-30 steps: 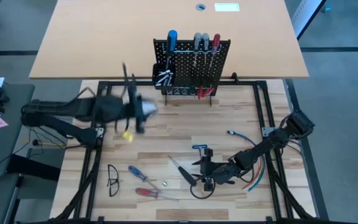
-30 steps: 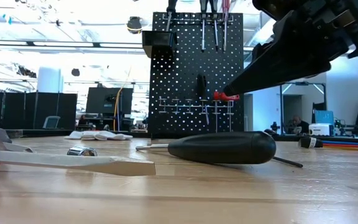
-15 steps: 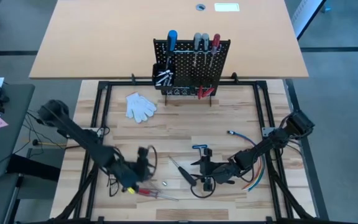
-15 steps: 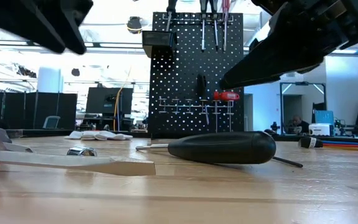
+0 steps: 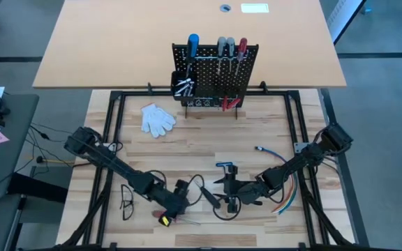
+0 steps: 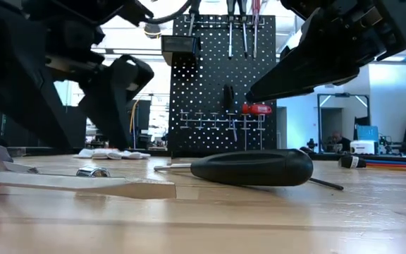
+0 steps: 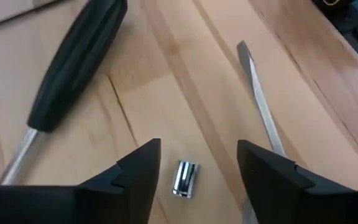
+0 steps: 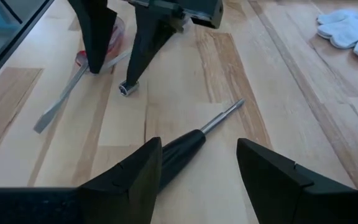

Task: Hang tools onto peg board
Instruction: Put the socket wrench on the pegboard bin

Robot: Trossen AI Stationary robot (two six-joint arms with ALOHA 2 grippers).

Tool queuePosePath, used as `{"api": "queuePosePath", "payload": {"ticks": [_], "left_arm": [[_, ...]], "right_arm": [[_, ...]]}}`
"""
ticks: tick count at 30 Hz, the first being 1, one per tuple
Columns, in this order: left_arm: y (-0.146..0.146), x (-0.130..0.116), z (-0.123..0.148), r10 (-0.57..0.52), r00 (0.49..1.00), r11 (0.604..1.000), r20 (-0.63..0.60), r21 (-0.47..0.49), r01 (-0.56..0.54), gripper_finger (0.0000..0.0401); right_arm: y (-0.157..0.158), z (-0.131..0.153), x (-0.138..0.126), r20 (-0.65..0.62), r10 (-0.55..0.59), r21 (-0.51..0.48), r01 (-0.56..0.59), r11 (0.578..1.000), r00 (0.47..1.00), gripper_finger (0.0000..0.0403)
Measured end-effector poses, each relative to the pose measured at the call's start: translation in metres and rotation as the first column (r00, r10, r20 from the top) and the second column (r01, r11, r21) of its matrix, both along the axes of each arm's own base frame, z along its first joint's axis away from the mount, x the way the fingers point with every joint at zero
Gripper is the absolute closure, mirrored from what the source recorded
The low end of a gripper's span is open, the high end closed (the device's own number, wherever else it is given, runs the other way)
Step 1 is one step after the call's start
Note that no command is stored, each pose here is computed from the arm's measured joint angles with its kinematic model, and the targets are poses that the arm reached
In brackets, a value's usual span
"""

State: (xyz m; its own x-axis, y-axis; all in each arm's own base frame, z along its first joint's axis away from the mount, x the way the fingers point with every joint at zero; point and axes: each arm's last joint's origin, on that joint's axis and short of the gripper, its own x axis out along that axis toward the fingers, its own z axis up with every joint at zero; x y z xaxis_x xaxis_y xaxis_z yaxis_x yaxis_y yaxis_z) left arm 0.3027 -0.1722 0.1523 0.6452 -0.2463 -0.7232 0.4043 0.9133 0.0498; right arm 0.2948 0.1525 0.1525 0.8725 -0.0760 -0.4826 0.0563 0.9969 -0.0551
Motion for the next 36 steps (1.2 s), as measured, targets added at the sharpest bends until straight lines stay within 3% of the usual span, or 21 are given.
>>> {"api": "queuePosePath", "payload": {"ticks": [8, 20, 29, 36], "left_arm": [[0.007, 0.001, -0.009, -0.044, 0.997, 0.998, -0.057, 0.052, 0.047, 0.0177], [0.021, -0.001, -0.019, -0.056, 0.995, 0.996, -0.079, 0.069, 0.062, 0.0235], [0.023, 0.003, -0.017, -0.09, 0.996, 0.992, -0.018, 0.086, 0.092, 0.0278], [0.025, 0.008, -0.014, -0.09, 0.995, 0.993, 0.029, 0.079, 0.088, 0.0287]], "right_arm": [[0.001, 0.0, -0.001, -0.001, 0.005, 0.002, -0.005, 1.0, 1.0, 0.0187], [0.003, 0.0, -0.001, 0.001, -0.002, 0.024, 0.002, 1.0, 1.0, 0.0187], [0.003, 0.0, -0.001, -0.001, -0.002, 0.024, 0.002, 1.0, 1.0, 0.0187], [0.003, 0.0, -0.002, -0.002, -0.002, 0.024, 0.002, 1.0, 1.0, 0.0187]]}}
